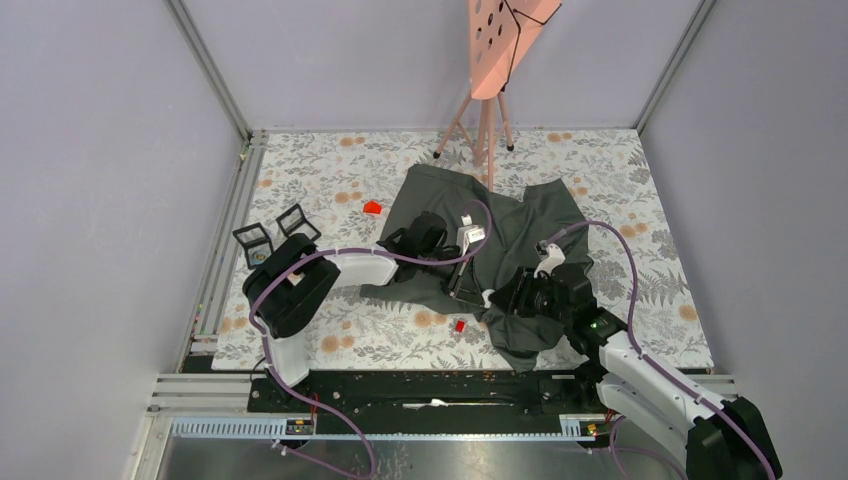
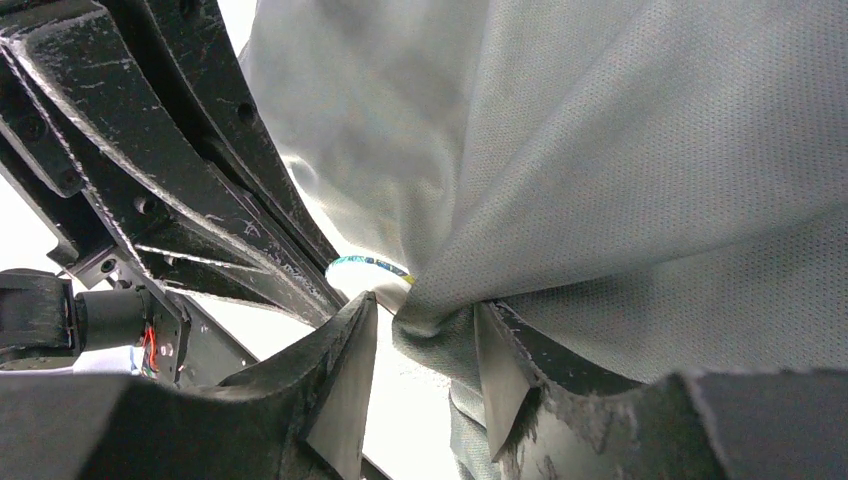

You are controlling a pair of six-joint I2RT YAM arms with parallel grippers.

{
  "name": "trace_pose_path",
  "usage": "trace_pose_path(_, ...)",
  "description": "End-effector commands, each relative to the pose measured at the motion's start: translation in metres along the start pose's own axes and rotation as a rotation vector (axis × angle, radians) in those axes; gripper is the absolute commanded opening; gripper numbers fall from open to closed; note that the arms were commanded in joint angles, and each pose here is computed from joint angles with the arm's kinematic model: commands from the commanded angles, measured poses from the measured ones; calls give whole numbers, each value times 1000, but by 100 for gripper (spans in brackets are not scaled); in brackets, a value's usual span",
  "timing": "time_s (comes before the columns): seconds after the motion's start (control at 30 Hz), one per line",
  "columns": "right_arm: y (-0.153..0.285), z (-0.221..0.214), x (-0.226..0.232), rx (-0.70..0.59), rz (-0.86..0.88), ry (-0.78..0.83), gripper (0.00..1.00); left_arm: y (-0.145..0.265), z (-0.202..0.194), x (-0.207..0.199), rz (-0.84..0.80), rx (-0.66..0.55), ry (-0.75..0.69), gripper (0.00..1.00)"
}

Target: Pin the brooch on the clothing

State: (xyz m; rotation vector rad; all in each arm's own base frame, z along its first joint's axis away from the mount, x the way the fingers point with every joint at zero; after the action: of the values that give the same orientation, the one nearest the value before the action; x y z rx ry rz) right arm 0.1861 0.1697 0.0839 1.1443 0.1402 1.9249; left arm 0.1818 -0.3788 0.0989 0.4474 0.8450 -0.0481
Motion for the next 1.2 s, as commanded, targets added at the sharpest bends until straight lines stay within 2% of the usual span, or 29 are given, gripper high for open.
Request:
trace_pose_path(0.0, 0, 11, -19, -78, -100, 14, 47, -6, 17, -20, -42, -24, -76, 0)
trace_pose_path(0.13, 6, 15, -15, -99, -99, 19, 47, -5, 18, 4, 114, -21, -57, 0)
trace_pose_path(0.37, 21, 22, -11, -124, -117, 39, 52, -1, 26, 10, 182, -60, -54, 2)
trace_pose_path(0.4, 22, 23, -10, -129, -119, 43, 53, 1, 28, 10, 189, -67, -55, 9)
trace_pose_path(0.5, 30, 29, -6, -151, -121, 52, 57, 15, 37, 10, 239, -103, -69, 43)
trace_pose_path(0.57, 35, 33, -4, -164, -126, 66, 58, 31, 43, 12, 289, -150, -81, 61)
trace_pose_path(0.63, 40, 38, -2, -183, -132, 86, 60, 51, 47, 19, 358, -205, -82, 71)
trace_pose_path(0.8, 47, 46, -2, -212, -154, 121, 62, 114, 49, 50, 616, -371, -21, 83)
trace_pose_path(1.0, 49, 47, -5, -204, -181, 141, 63, 226, 44, 109, 1064, -576, 220, 87)
trace_pose_path(1.17, 53, 54, -11, -218, -251, 137, 64, 311, 30, 129, 1214, -796, 392, 88)
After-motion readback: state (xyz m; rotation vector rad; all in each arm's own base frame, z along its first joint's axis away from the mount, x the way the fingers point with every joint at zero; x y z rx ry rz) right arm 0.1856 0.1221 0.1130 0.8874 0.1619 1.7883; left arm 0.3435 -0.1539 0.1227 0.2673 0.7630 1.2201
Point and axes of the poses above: each gripper's point midway between its finger pads, its own y axis back along the fingers, its own x axis along the line the jaws close on, z = x × y, the point moved 2 cm from there along y, back along the fingers, and after that the axes turned 3 degrees about -y, right-handed, at the moved point
